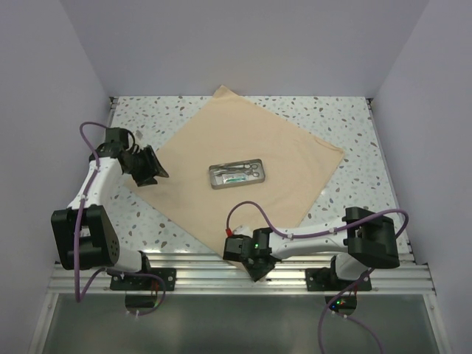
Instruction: Prepare the surgical pack
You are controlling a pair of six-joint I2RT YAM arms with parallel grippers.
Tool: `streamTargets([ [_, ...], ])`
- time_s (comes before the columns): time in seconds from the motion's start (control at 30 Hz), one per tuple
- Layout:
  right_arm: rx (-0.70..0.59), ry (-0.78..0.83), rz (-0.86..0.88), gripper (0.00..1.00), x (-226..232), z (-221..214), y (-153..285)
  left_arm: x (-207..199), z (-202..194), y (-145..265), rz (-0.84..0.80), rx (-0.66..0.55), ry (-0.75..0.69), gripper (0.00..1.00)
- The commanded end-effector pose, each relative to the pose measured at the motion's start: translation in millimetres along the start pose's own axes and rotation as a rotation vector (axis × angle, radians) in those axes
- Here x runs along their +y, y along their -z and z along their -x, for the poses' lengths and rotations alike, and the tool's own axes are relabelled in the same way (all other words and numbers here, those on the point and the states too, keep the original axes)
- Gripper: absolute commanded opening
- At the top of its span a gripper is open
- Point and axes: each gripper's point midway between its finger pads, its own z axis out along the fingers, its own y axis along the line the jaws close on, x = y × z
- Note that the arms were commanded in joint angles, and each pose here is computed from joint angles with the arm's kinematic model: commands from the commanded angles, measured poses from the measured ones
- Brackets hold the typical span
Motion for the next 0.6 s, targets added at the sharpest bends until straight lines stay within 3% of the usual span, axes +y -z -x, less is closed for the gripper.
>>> streamTargets([
  [0.0,-0.011,-0.019,-0.07,0.29,-14,-4,-1,-1,-3,4,-0.006,-0.012,-0.036,0.54],
  [0.3,-0.035,-0.028,-0.057,0.02,-13,0,4,0,-4,3,-0.001,-0.008,-0.031,0.54],
  [0.57,-0.16,0.007,-0.064,0.0,-15,45,45,-1,1,1,-0.003,-0.01,-0.023,0.54],
])
